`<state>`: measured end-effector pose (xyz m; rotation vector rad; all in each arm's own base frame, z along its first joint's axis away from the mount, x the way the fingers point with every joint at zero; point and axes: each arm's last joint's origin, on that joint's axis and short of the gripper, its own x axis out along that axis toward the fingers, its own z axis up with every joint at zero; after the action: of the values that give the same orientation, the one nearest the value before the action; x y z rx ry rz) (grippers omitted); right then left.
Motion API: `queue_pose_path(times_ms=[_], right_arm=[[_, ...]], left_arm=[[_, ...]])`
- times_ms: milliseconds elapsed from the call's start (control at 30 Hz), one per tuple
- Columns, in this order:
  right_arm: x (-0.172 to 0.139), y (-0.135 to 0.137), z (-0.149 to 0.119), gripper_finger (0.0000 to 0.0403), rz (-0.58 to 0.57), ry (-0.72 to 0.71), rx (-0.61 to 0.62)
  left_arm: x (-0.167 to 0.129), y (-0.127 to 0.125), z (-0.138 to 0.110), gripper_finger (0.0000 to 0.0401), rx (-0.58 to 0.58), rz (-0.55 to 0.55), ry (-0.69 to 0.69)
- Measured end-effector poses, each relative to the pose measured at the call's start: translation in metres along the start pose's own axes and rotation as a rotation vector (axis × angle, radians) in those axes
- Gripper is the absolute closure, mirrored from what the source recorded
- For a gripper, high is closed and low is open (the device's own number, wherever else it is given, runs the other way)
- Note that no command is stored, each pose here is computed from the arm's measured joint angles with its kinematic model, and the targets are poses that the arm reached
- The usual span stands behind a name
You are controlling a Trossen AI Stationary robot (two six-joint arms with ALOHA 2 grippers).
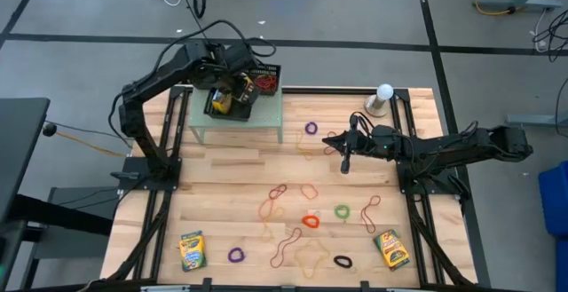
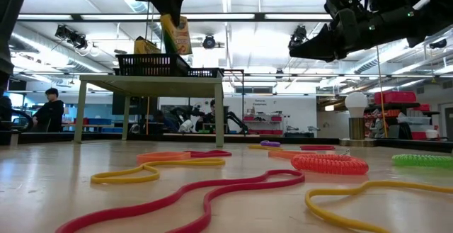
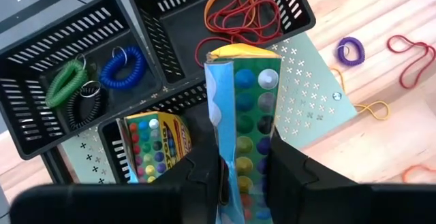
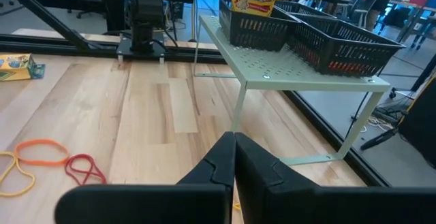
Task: Pick & Place Office Desk Supplies
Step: Put the yellow crayon box into the bottom black bin
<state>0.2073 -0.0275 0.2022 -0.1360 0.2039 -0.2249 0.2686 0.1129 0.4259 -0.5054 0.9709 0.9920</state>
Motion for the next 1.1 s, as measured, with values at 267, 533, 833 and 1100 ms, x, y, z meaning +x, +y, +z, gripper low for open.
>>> queue_pose_path(times_ms=[267, 533, 833, 1100], right_arm=[[0.0, 0.0, 0.0, 0.0392, 0.0, 0.0, -0.001], [0.0, 0.0, 0.0, 0.0392, 0.011, -0.001, -0.002], [0.0, 0.0, 0.001, 0.0392, 0.015, -0.008, -0.006], [0.0, 0.0, 0.002, 0.0392, 0.018, -0.02, -0.005]], left_arm=[[0.007, -0.005, 0.001, 0.0313, 0.021, 0.002, 0.021], [0.008, -0.005, 0.001, 0.0313, 0.018, 0.009, 0.02], [0.022, 0.013, -0.015, 0.0313, 0.01, 0.084, 0.084], [0.018, 0.014, -0.018, 0.0313, -0.035, 0.053, 0.095]])
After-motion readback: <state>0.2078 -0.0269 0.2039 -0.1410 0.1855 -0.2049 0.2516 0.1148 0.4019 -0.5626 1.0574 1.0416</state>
